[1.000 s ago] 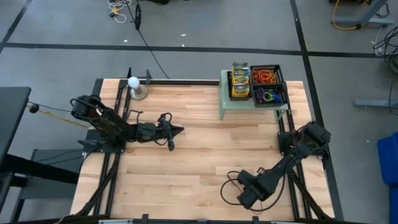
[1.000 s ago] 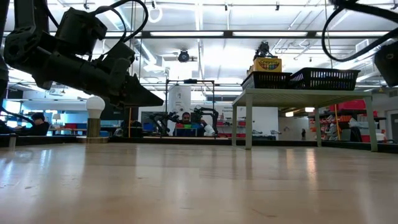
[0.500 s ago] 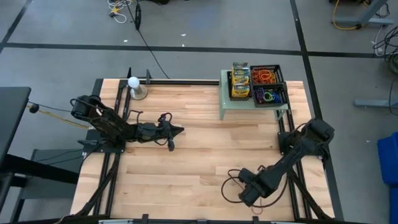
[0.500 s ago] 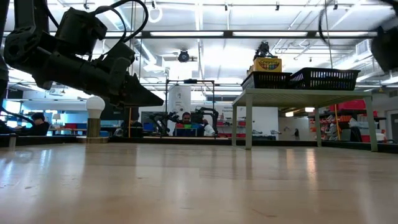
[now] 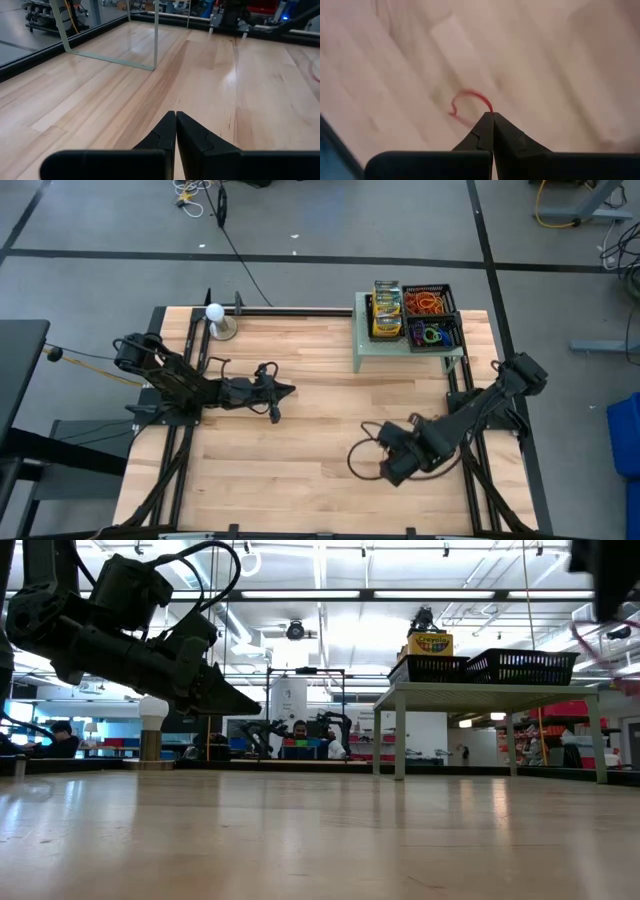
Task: Pick & Place Office Desk Supplies
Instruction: Put the red rubber band into the top right black bin on the shelf
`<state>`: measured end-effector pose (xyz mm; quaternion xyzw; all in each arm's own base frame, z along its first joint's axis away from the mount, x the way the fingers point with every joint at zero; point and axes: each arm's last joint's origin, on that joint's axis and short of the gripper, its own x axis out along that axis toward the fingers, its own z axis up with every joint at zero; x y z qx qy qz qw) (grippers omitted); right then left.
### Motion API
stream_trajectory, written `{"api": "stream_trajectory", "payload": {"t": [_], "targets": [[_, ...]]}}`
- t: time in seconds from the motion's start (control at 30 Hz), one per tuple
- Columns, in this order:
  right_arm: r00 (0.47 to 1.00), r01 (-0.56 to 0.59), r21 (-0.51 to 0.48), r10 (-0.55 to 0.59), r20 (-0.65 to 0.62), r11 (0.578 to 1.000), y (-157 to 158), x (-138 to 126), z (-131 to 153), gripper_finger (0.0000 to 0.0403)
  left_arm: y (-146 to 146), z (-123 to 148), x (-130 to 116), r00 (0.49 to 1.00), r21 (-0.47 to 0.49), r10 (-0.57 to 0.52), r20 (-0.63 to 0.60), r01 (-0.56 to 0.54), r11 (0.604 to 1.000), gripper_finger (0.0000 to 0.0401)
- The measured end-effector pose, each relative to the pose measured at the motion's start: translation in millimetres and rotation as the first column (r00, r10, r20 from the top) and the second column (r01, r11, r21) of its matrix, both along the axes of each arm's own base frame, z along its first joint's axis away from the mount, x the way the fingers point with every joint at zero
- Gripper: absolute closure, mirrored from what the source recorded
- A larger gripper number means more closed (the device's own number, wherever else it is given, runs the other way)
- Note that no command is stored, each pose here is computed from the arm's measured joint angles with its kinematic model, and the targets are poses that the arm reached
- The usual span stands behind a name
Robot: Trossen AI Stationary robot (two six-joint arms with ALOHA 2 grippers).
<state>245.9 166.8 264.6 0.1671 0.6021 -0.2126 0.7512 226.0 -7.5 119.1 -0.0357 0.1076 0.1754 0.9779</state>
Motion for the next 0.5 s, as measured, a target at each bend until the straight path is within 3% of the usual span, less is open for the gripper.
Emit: {"api": "stream_trajectory", "payload": {"t": [0.27,0.5], "targets": [[0.999,0.009,-0.109,-0.005,0.037,0.994,-41.4,1.5,70.3,0.0402,0.1,-4.5,-1.2,0.999,-0.004,0.002,-0.046,-0.002,1.0,0.0384],[0.968,0.065,-0.221,-0.007,0.253,0.973,-87.7,-2.1,142.6,0.0403,0.2,-4.4,-1.2,0.999,-0.004,0.002,-0.045,-0.003,1.0,0.0384]]}}
